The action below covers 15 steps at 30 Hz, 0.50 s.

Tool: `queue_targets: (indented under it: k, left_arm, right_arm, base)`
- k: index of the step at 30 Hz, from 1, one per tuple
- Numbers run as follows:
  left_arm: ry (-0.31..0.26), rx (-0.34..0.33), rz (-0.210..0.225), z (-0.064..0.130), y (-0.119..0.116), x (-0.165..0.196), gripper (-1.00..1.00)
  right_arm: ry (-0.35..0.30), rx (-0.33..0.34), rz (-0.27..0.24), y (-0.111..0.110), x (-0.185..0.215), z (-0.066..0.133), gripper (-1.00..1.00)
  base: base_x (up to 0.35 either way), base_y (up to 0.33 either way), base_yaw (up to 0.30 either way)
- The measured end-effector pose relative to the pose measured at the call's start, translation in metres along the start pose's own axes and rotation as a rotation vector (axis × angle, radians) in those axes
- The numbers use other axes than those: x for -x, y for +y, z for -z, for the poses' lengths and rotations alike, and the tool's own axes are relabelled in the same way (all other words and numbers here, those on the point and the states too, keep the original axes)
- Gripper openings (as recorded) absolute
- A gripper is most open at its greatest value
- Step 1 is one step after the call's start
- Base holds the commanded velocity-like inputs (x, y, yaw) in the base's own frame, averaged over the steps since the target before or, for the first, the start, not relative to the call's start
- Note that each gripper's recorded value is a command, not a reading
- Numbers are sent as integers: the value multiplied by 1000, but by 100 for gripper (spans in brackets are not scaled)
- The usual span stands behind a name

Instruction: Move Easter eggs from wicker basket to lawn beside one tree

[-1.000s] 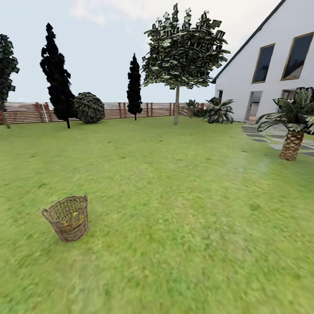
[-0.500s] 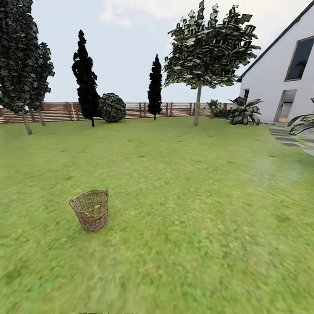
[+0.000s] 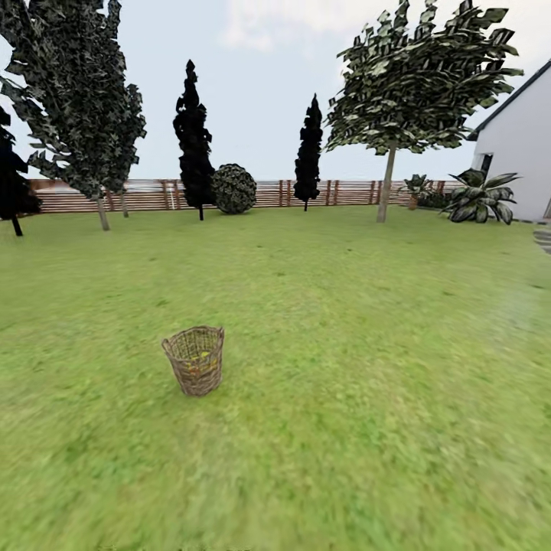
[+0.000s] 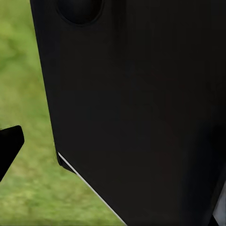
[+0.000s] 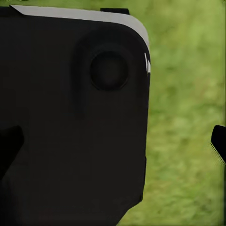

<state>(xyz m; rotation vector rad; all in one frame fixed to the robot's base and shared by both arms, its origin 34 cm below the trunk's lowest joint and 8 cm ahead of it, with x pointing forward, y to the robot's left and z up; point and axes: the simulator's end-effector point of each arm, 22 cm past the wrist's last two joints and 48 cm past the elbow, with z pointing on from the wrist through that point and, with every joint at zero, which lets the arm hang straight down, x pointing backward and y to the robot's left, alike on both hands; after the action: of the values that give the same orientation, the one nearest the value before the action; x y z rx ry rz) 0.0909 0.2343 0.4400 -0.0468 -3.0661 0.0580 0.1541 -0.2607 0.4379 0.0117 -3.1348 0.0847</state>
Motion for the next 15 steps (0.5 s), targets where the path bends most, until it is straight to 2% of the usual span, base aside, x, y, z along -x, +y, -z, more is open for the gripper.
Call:
queue_targets:
  k: [15]
  left_arm:
    - [0, 0, 0, 0, 0, 0, 100]
  right_arm:
    - [0, 0, -6, 0, 0, 0, 100]
  base:
    - [0, 0, 300]
